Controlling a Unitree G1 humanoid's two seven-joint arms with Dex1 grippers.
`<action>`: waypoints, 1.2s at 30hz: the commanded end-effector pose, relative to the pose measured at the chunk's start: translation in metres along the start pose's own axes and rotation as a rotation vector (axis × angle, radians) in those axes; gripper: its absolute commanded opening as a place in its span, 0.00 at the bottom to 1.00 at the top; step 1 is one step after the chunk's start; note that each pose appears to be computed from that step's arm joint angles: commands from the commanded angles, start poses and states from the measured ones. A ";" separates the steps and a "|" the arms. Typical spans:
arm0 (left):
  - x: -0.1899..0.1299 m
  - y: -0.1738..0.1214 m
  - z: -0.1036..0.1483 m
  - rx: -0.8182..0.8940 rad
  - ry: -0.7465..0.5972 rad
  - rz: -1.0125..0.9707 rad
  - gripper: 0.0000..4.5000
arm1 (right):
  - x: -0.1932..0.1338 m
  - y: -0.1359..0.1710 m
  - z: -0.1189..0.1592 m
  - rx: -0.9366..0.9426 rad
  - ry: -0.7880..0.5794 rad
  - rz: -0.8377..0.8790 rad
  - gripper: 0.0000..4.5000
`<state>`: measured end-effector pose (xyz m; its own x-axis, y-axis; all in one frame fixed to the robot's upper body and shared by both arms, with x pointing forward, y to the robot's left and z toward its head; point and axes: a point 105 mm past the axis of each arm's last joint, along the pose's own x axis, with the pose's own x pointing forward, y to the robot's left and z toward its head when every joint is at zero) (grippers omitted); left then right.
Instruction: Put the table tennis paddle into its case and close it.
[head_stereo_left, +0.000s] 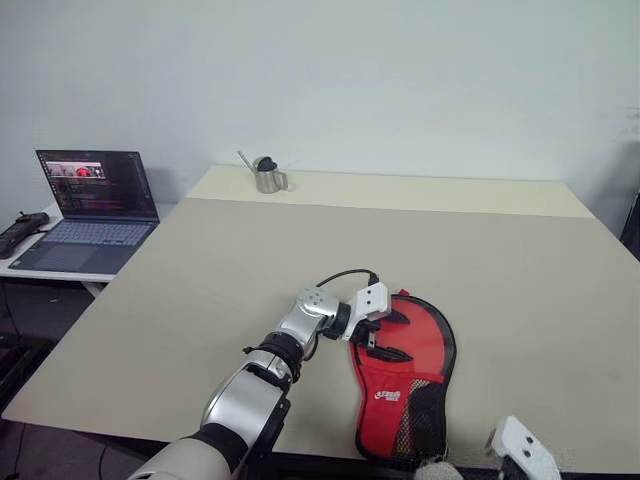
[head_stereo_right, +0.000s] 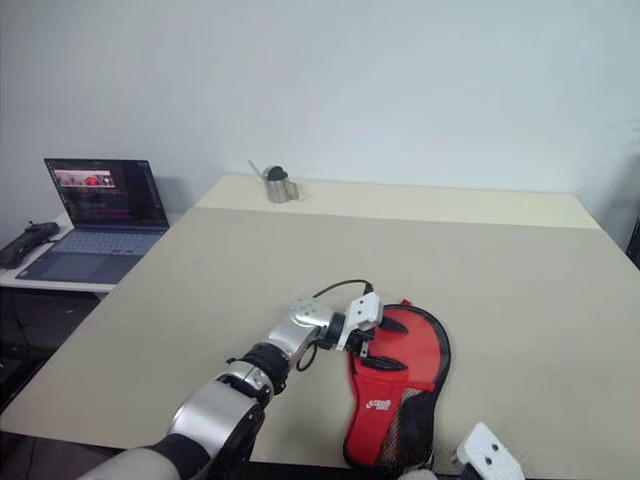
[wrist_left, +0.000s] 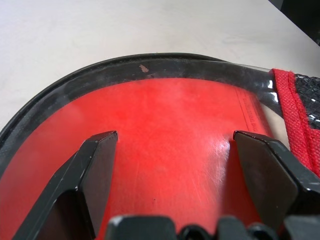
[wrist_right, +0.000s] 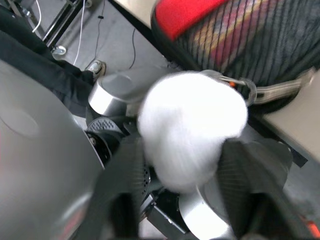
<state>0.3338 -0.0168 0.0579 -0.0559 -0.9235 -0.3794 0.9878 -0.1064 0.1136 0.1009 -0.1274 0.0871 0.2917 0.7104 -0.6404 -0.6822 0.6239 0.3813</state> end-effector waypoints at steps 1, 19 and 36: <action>0.010 -0.027 -0.044 -0.094 0.140 -0.074 0.90 | -0.011 0.005 0.029 -0.023 -0.069 0.011 0.73; 0.014 -0.030 -0.034 -0.084 0.075 -0.094 0.90 | -0.074 -0.082 0.067 -0.190 -0.345 -0.465 0.73; 0.006 -0.023 0.004 -0.036 -0.088 -0.079 0.90 | -0.055 -0.140 0.097 -0.253 -0.508 -0.530 0.73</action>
<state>0.3196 -0.0216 0.0675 -0.1032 -0.9510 -0.2914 0.9848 -0.1389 0.1047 0.2420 -0.2211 0.1259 0.8385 0.4436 -0.3165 -0.4865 0.8710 -0.0680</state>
